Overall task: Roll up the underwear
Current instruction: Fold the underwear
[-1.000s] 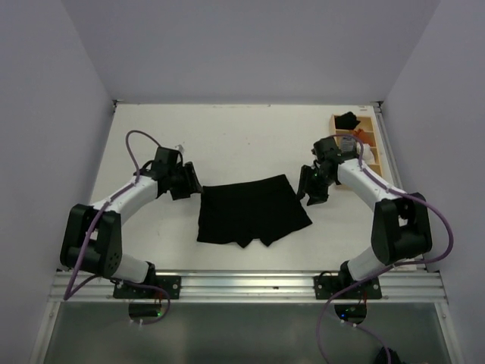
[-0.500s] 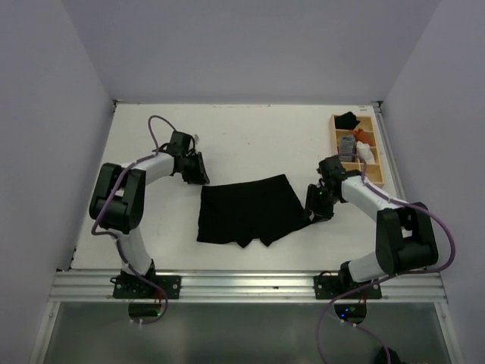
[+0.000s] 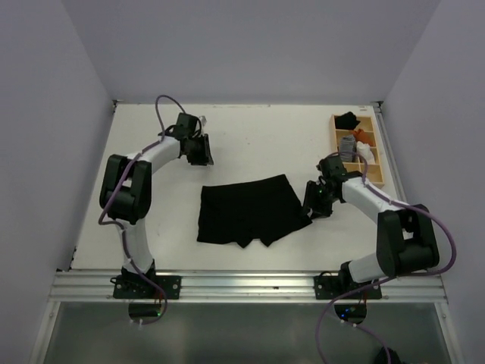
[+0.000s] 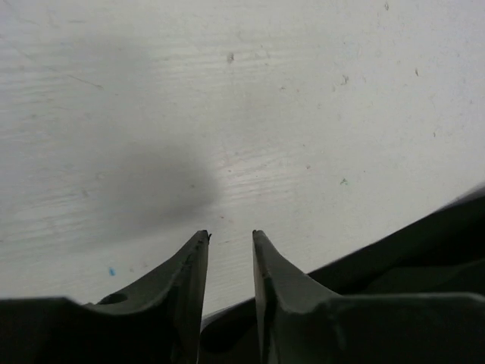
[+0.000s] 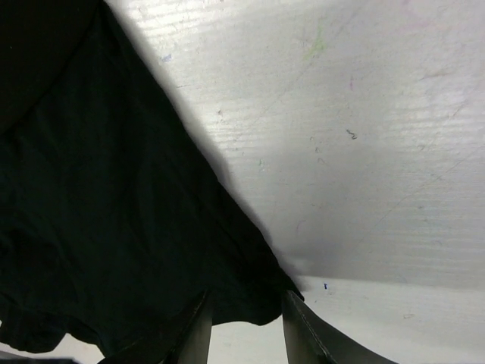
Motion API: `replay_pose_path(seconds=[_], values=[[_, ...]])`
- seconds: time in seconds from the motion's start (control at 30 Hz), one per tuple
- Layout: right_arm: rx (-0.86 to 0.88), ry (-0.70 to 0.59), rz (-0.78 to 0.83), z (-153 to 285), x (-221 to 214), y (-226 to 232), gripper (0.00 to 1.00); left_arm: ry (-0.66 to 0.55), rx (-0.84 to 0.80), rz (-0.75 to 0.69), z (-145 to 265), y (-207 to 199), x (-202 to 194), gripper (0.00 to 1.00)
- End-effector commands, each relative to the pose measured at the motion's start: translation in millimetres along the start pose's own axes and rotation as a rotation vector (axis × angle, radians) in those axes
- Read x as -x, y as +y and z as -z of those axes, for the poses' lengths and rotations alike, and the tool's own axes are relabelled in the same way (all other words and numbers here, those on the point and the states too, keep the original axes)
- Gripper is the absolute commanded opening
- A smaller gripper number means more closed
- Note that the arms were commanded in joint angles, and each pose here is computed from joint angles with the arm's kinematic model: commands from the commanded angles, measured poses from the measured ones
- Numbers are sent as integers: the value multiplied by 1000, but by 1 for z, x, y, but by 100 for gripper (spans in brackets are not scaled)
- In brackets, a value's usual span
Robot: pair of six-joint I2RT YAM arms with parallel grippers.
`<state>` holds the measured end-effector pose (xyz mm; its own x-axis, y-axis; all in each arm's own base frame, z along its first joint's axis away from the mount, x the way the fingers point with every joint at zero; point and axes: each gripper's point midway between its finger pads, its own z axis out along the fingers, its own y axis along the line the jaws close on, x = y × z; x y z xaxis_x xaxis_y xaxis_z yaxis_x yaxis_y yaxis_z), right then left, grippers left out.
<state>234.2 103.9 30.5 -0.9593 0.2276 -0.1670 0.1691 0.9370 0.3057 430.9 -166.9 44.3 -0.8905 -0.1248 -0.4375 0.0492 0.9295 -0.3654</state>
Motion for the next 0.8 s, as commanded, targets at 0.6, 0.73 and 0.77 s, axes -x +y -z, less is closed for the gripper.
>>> replay_pose_path(seconds=[0.6,0.73,0.77], values=[[36,129,97,-10,8,9,49,62,-43,-20,26,13,-90,46],[16,131,94,-14,2,2,40,50,-34,-26,20,15,-88,27],[9,139,84,-15,-2,-1,34,34,-28,-32,20,13,-79,18]])
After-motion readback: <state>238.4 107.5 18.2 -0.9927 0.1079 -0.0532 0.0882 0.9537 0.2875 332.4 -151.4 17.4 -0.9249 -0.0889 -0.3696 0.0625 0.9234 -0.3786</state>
